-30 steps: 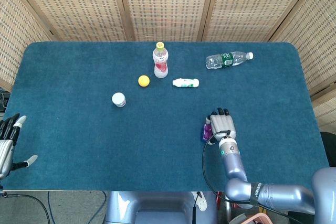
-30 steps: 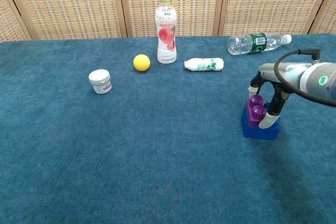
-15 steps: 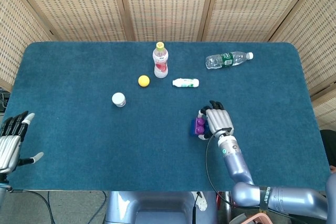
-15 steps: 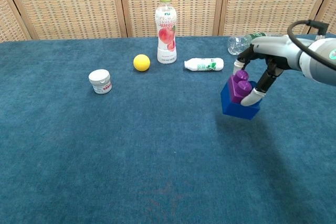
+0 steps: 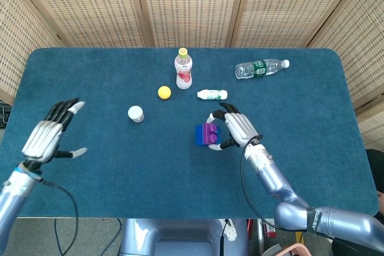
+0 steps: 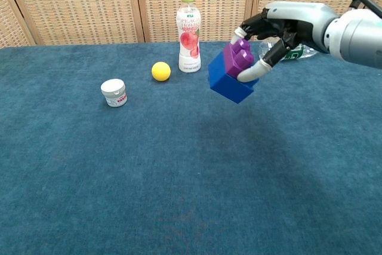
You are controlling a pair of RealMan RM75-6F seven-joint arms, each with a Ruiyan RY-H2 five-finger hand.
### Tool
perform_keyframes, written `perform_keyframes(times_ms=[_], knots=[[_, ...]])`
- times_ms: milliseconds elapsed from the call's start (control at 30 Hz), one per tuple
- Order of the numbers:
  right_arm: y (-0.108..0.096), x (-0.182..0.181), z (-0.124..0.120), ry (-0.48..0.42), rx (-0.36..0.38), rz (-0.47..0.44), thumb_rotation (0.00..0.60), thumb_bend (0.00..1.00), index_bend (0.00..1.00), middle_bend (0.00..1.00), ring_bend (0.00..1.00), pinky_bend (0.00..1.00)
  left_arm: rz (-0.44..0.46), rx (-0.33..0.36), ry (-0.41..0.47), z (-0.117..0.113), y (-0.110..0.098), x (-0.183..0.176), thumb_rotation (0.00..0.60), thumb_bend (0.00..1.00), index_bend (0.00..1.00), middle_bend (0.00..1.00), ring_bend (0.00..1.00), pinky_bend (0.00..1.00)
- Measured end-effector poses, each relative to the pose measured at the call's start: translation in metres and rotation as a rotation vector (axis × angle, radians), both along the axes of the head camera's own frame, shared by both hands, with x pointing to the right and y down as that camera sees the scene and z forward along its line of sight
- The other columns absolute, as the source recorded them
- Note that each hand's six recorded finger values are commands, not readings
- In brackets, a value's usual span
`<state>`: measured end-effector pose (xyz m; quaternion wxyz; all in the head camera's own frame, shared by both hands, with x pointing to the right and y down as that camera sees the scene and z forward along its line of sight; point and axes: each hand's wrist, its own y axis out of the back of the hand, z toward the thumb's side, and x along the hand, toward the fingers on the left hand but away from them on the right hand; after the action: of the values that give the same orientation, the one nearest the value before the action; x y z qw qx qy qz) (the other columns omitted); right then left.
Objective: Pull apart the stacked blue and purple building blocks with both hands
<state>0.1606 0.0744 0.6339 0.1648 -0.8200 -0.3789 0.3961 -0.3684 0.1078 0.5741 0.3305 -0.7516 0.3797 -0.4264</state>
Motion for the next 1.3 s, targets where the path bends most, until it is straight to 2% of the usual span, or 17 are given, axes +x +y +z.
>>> perform_keyframes(times_ms=[133,267,467,767,833,1033,1300], knots=[[-0.011,-0.009,-0.001,-0.098,-0.022,0.054,0.6,0.29,0.65,0.3,0.0,0.0,0.058,-0.043,0.092,0.01,-0.02,0.039,0.6,0.0,0.0,0.0,0.0,0.0],[-0.019,-0.017,-0.001,-0.175,-0.05,0.117,0.6,0.29,0.66,0.3,0.0,0.0,0.073,-0.068,0.159,0.018,-0.034,0.07,0.6,0.0,0.0,0.0,0.0,0.0],[-0.027,-0.027,-0.002,-0.257,-0.097,0.202,0.6,0.29,0.66,0.3,0.0,0.0,0.067,-0.123,0.207,0.03,-0.047,0.103,0.6,0.0,0.0,0.0,0.0,0.0],[-0.025,-0.044,-0.002,-0.304,-0.127,0.226,0.6,0.29,0.67,0.31,0.0,0.0,0.057,-0.174,0.228,0.041,-0.059,0.146,0.6,0.0,0.0,0.0,0.0,0.0],[-0.024,-0.047,-0.001,-0.307,-0.129,0.227,0.6,0.29,0.67,0.31,0.0,0.0,0.06,-0.174,0.225,0.042,-0.061,0.154,0.6,0.0,0.01,0.03,0.01,0.01],[-0.023,-0.053,-0.001,-0.308,-0.13,0.233,0.6,0.29,0.67,0.31,0.0,0.0,0.075,-0.155,0.183,0.041,-0.065,0.173,0.6,0.0,0.05,0.19,0.11,0.07],[-0.024,-0.055,-0.005,-0.319,-0.13,0.242,0.6,0.29,0.67,0.31,0.0,0.0,0.075,-0.143,0.131,0.038,-0.062,0.194,0.6,0.0,0.05,0.23,0.14,0.07]])
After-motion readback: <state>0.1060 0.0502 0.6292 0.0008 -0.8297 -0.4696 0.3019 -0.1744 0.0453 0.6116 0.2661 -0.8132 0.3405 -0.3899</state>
